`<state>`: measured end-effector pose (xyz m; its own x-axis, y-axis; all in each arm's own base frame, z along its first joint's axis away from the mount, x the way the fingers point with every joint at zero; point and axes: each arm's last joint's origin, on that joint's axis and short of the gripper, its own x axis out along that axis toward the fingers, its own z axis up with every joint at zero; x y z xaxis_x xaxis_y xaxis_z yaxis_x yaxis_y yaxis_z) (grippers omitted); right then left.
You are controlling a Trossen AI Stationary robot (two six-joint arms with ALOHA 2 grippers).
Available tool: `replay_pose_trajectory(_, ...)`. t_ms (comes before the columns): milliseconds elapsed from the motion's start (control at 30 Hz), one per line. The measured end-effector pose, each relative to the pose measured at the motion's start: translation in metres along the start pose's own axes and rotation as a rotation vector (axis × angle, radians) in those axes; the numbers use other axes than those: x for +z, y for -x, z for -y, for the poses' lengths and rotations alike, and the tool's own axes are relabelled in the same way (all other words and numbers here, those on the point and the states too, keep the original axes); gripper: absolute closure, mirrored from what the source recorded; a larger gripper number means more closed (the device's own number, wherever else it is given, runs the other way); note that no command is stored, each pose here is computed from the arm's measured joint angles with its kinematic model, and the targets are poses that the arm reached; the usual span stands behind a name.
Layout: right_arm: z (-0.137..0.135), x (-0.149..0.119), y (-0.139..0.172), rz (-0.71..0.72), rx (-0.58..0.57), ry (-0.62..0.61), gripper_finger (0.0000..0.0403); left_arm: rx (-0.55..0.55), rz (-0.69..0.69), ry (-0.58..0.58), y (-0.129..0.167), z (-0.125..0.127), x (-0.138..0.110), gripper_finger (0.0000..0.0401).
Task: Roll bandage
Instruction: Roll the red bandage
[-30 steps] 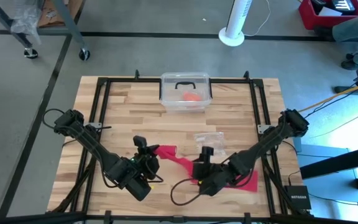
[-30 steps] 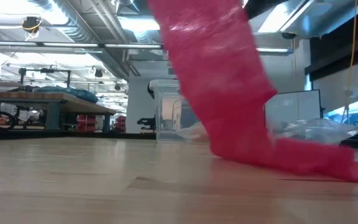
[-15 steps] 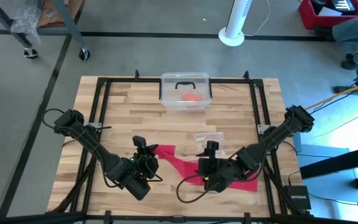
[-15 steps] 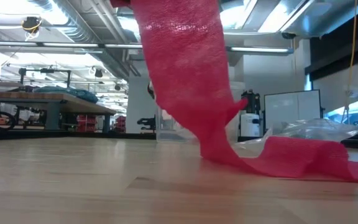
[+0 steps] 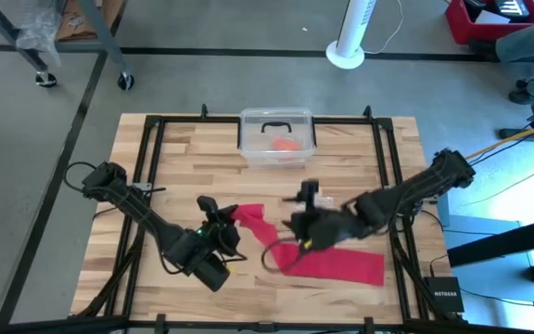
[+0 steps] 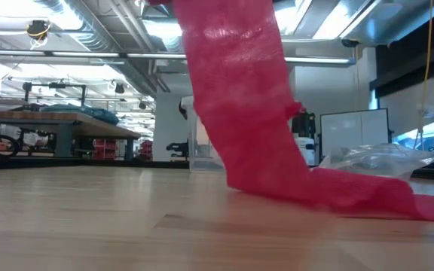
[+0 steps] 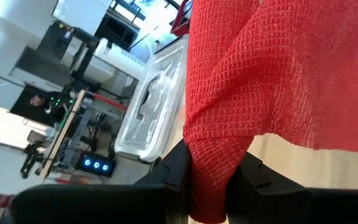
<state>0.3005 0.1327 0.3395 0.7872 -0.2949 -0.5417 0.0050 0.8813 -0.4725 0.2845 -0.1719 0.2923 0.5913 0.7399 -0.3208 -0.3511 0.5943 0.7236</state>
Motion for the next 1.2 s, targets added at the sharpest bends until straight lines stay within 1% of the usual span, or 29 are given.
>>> replay_pose_trajectory(100,0.020,-0.001,0.009,0.025,0.013,0.019,0.0125,-0.043,-0.055,-0.015,-0.009,-0.001,0.000,0.0347)
replay_pose_trajectory(167,0.030,-0.005,0.016,0.044,0.035,0.030,0.0125,-0.087,-0.090,0.006,-0.014,-0.001,0.001,0.0347)
replay_pose_trajectory(300,0.042,-0.020,0.030,0.064,0.043,0.022,0.0125,-0.176,-0.133,0.121,-0.021,-0.003,0.009,0.0347)
replay_pose_trajectory(400,0.045,-0.034,0.039,0.095,0.058,-0.021,0.0125,-0.203,-0.111,0.226,-0.021,-0.007,0.021,0.0347)
replay_pose_trajectory(500,0.042,-0.052,0.040,0.140,0.108,-0.055,0.0125,-0.233,-0.064,0.329,-0.019,-0.007,0.033,0.0347)
replay_pose_trajectory(600,0.036,-0.069,0.036,0.204,0.133,-0.088,0.0125,-0.293,-0.029,0.423,-0.017,-0.004,0.041,0.0347)
replay_pose_trajectory(733,0.029,-0.084,0.031,0.290,0.169,-0.104,0.0125,-0.370,-0.001,0.553,-0.014,-0.001,0.051,0.0347)
replay_pose_trajectory(800,0.028,-0.086,0.031,0.321,0.204,-0.104,0.0125,-0.384,0.013,0.610,-0.013,-0.001,0.054,0.0347)
replay_pose_trajectory(900,0.027,-0.085,0.032,0.358,0.240,-0.091,0.0125,-0.396,0.037,0.653,-0.013,-0.001,0.059,0.0347)
replay_pose_trajectory(1000,0.024,-0.084,0.030,0.376,0.308,-0.080,0.0125,-0.404,0.057,0.703,-0.013,-0.002,0.063,0.0347)
replay_pose_trajectory(1100,0.019,-0.087,0.028,0.374,0.377,-0.059,0.0125,-0.403,0.058,0.754,-0.016,-0.003,0.065,0.0347)
replay_pose_trajectory(1200,0.015,-0.092,0.025,0.371,0.401,-0.022,0.0125,-0.395,0.043,0.787,-0.019,-0.005,0.065,0.0347)
